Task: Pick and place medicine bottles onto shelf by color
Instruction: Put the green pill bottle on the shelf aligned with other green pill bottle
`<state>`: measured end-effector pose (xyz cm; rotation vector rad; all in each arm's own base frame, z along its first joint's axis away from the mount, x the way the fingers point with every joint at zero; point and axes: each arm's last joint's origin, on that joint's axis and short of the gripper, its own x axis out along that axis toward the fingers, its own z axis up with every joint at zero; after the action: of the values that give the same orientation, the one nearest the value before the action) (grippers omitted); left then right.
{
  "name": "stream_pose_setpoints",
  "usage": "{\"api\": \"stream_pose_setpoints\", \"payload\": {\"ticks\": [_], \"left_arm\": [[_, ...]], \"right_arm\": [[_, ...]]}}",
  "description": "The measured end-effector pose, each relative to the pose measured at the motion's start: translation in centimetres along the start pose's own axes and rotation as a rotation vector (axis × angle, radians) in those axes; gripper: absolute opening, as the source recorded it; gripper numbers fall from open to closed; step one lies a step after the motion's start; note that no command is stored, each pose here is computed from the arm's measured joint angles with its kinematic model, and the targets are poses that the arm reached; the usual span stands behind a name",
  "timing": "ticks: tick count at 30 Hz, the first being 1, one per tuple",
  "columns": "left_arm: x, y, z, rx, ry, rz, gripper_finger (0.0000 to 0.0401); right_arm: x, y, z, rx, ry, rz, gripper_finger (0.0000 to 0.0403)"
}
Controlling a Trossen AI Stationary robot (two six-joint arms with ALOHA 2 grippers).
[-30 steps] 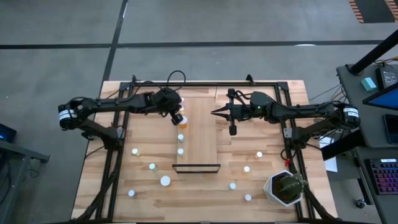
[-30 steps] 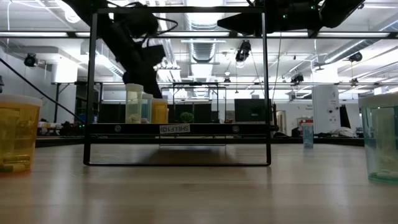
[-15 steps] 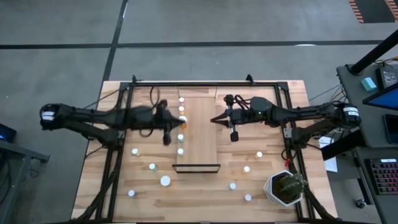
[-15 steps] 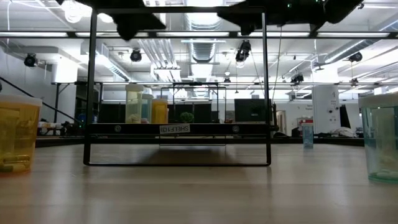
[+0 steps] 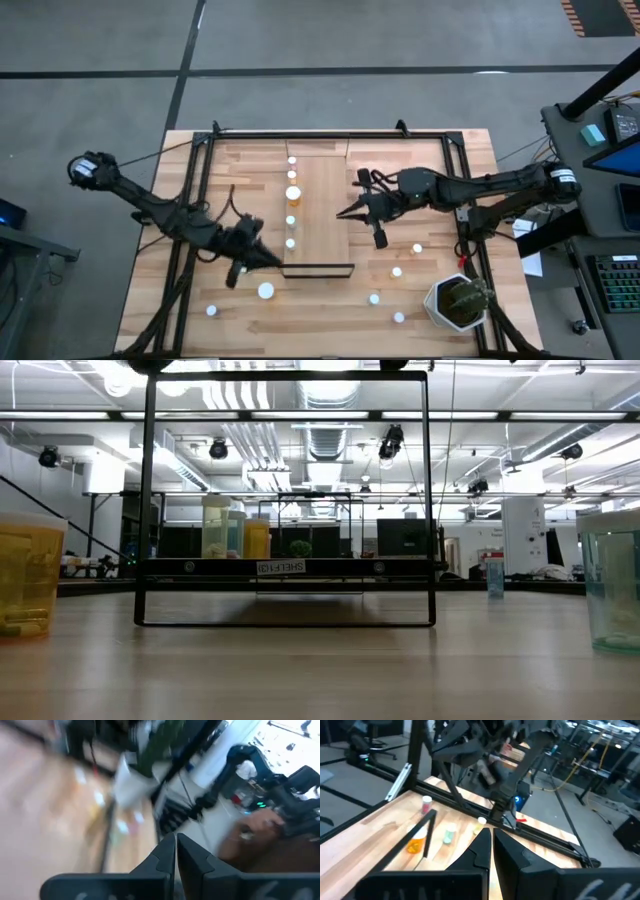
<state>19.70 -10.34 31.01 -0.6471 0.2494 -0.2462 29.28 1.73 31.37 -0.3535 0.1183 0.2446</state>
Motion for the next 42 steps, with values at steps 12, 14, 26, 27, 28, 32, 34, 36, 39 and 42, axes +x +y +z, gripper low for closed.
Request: {"api": "stream_pose_setpoints", "payload": {"ticks": [12, 14, 26, 27, 28, 32, 34, 36, 39, 42], "left_arm": [[-2.6, 2.0, -6.9, -0.643, 0.431, 0.594, 0.0000], [-2.1, 2.5, -7.5, -0.660, 0.436, 0.667, 0.0000], [-0.5, 3.4, -8.9, -0.549, 0.615, 1.001, 0.0000], [-0.3, 3.5, -9.0, -0.540, 0.606, 0.996, 0.0001], [-0.2, 3.5, -9.0, -0.531, 0.591, 0.994, 0.0003], [-0.1, 3.5, -8.9, -0.500, 0.573, 0.978, 0.0034], [-0.1, 3.6, -8.8, -0.480, 0.561, 0.985, 0.0061], [-0.1, 3.6, -8.8, -0.459, 0.550, 0.983, 0.0094], [0.1, 3.9, -8.9, -0.445, 0.540, 1.002, 0.0145], [0.4, 4.0, -9.3, -0.429, 0.549, 1.016, 0.0185]], "right_arm": [[0.3, 1.5, -0.4, -0.046, 0.021, 0.052, 0.0009], [0.4, 1.5, -0.4, -0.053, 0.024, 0.051, 0.0009], [0.4, 1.4, -0.6, -0.055, 0.045, 0.013, 0.0009], [0.4, 1.4, -0.6, -0.054, 0.045, 0.013, 0.0009], [0.4, 1.4, -0.6, -0.054, 0.045, 0.014, 0.0009], [0.4, 1.4, -0.6, -0.054, 0.046, 0.014, 0.0009], [0.4, 1.4, -0.6, -0.054, 0.047, 0.015, 0.0009], [0.4, 1.5, -0.6, -0.054, 0.048, 0.015, 0.0009], [0.4, 1.5, -0.6, -0.053, 0.049, 0.016, 0.0009], [0.4, 1.5, -0.6, -0.053, 0.049, 0.016, 0.0009]]}}
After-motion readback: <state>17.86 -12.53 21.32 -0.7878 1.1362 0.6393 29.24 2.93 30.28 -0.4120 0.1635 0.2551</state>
